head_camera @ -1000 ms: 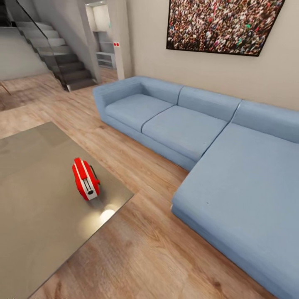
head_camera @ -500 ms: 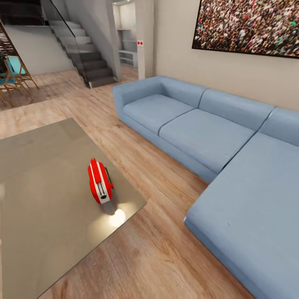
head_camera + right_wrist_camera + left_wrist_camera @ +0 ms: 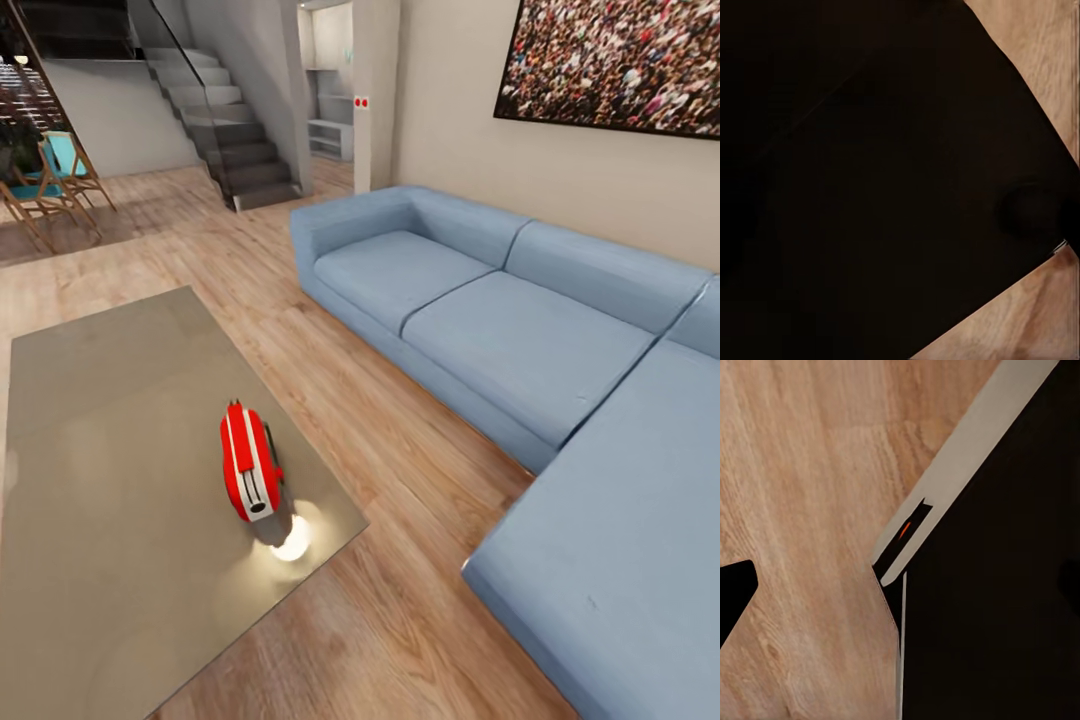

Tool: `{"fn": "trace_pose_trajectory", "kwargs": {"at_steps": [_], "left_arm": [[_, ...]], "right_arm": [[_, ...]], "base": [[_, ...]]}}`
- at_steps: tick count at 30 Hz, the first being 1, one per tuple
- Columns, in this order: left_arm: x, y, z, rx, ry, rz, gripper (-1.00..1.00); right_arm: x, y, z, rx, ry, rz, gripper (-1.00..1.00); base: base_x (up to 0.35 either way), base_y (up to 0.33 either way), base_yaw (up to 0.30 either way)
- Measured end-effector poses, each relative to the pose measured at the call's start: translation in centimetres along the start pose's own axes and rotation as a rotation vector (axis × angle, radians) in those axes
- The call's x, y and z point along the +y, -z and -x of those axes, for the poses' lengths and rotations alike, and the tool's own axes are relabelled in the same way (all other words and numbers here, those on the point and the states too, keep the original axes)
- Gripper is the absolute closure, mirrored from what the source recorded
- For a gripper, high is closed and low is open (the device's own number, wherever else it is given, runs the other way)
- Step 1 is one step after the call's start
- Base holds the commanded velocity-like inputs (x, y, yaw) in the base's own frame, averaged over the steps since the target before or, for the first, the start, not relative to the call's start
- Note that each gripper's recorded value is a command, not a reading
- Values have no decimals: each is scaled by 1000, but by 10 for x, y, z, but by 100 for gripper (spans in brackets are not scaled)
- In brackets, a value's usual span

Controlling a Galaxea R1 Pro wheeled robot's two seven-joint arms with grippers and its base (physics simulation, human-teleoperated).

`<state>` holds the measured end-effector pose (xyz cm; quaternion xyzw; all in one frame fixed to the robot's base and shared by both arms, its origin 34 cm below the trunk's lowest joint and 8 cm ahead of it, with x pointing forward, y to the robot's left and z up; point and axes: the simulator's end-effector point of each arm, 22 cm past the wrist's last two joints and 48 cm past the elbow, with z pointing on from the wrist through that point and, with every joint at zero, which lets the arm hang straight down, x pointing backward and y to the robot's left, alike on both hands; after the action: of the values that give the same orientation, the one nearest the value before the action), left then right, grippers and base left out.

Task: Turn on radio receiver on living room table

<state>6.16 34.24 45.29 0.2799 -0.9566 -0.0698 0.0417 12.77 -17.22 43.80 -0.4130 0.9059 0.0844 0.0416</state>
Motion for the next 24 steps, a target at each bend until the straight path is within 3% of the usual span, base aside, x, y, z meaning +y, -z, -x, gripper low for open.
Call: {"fn": "trace_pose_trajectory", "kwargs": {"at_steps": [18, 24], "left_arm": [[0, 0, 0, 0, 0, 0, -100], [-2, 0, -2, 2, 1, -2, -100]], "right_arm": [[0, 0, 0, 0, 0, 0, -100], [0, 0, 0, 0, 0, 0, -100]], "base": [[276, 0, 0], [70, 0, 3]]}}
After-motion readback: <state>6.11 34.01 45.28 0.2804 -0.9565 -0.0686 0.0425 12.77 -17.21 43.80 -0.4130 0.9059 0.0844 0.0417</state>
